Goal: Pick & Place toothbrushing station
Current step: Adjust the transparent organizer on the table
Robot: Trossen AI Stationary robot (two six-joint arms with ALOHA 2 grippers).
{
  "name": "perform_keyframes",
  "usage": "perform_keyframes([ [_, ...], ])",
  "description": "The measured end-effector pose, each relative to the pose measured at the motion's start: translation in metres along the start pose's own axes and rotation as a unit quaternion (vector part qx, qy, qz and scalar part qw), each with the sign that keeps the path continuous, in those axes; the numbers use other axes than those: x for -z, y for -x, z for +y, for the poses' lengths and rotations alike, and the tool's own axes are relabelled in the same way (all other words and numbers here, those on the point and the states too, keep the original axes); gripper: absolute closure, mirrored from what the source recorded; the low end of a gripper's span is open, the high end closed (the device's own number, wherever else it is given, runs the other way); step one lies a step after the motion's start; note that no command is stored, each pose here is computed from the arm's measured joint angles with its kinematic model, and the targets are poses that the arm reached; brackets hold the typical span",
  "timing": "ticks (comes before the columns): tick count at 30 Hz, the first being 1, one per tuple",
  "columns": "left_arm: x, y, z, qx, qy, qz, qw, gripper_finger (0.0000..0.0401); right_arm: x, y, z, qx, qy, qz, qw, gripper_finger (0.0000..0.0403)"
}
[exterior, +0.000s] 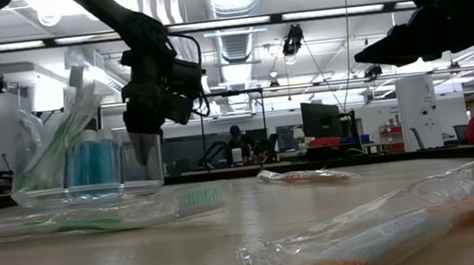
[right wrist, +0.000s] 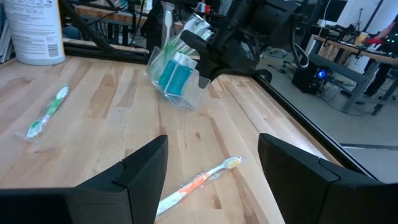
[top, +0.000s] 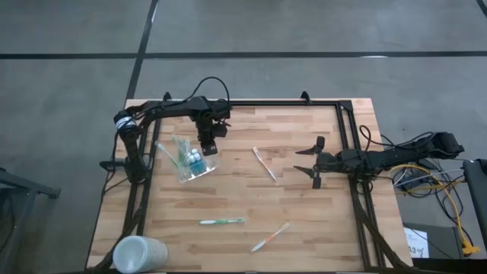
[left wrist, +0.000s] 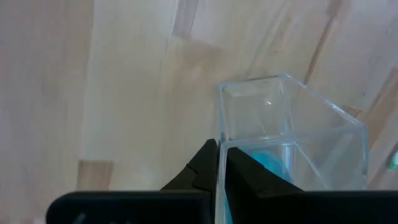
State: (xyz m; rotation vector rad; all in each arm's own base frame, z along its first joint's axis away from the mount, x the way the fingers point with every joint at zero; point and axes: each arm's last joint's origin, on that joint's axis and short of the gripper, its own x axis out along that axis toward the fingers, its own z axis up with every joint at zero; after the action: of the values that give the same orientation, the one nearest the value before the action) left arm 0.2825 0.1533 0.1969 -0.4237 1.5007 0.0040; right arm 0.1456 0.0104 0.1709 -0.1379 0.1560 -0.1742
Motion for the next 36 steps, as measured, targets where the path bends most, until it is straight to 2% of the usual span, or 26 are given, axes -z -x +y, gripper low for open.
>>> perform_keyframes([
  [6, -0.003, -0.001, -0.004, -0.011, -0.019, -0.007, 1.0, 0.0378, 0.0, 0.0, 0.0, 0.0, 0.0, 0.0, 1.0, 0.0158],
  [19, -0.003, 0.003, -0.011, -0.019, 0.066, -0.016, 0.997, 0.0378, 0.0, 0.0, 0.0, 0.0, 0.0, 0.0, 1.0, 0.0158],
  [30, -0.005, 0.0, -0.024, -0.019, 0.045, -0.011, 0.999, 0.0362, 0.0, 0.0, 0.0, 0.0, 0.0, 0.0, 1.0, 0.0158],
  [36, -0.004, 0.0, -0.026, -0.018, 0.059, -0.008, 0.998, 0.0353, 0.0, 0.0, 0.0, 0.0, 0.0, 0.0, 1.0, 0.0158],
])
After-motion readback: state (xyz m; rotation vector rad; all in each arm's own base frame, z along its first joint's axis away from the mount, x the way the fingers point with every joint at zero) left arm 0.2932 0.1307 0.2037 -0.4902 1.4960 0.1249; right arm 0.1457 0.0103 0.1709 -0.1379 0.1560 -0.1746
